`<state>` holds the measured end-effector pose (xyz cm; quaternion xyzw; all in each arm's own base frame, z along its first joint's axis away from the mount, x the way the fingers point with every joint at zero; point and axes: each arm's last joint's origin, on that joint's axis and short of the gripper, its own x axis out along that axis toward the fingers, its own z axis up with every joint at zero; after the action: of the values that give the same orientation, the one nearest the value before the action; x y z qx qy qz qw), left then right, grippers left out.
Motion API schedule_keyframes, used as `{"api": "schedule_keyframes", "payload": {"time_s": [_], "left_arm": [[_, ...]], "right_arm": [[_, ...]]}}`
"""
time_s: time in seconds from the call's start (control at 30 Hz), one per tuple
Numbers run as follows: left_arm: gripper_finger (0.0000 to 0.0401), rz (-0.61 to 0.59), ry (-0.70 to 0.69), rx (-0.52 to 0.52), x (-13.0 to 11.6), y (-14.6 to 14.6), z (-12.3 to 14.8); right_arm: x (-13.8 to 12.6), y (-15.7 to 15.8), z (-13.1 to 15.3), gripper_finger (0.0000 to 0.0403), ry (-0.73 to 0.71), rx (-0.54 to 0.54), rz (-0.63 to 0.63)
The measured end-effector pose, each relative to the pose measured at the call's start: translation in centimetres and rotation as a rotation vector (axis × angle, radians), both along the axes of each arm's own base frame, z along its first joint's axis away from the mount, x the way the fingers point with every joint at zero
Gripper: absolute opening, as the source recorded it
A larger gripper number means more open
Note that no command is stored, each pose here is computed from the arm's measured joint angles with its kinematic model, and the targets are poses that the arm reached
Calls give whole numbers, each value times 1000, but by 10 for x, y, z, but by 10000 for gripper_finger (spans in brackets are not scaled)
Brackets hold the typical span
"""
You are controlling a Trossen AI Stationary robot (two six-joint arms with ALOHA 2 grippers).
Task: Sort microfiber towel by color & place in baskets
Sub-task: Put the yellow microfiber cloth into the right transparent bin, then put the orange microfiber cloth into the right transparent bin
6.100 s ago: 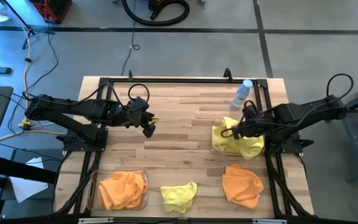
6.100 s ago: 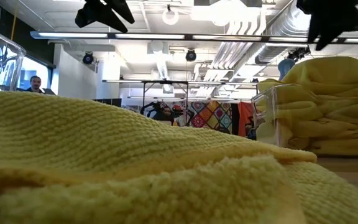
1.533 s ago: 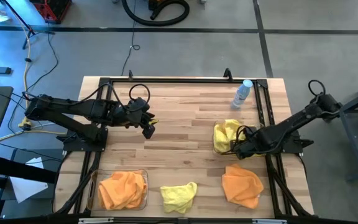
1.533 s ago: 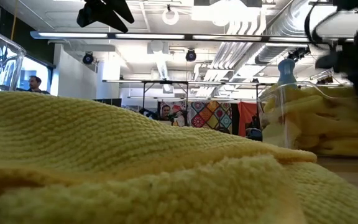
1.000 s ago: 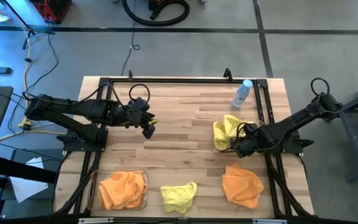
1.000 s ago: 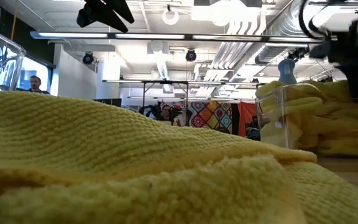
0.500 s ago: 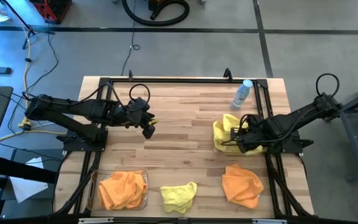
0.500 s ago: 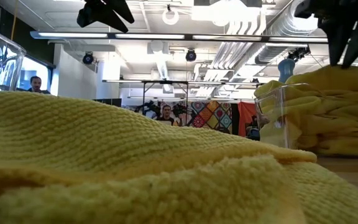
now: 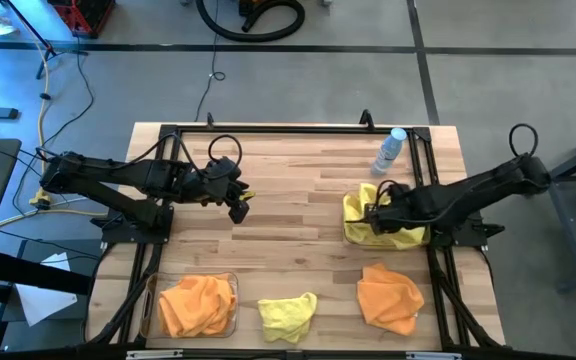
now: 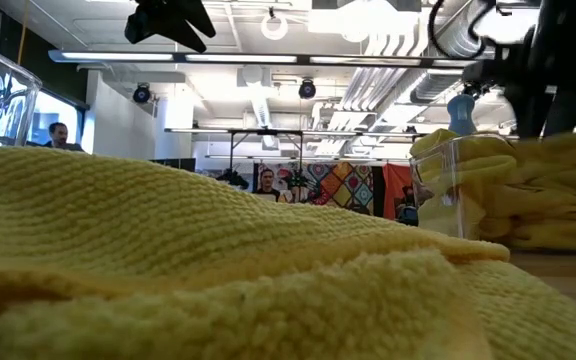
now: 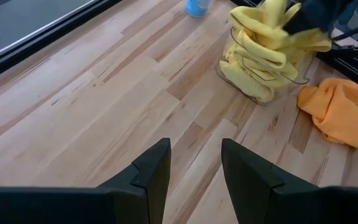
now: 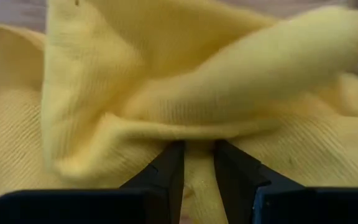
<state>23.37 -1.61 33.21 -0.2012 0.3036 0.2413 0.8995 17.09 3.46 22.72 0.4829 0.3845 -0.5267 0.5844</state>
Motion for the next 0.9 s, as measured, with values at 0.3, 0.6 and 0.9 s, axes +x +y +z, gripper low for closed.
{"api": "schedule_keyframes", "payload": {"time_s": [0.3,0.6,0.9], "left_arm": [[131,-23,11,25,0,0,0],[131,-21,2,4,0,-4,0],[131,-156,46,71,2,-23,-4]], "right_arm": [[3,-11,-26,83,-36,46,26],[4,-1,48,83,-53,-20,119],[3,16,88,83,-89,-153,508]]}}
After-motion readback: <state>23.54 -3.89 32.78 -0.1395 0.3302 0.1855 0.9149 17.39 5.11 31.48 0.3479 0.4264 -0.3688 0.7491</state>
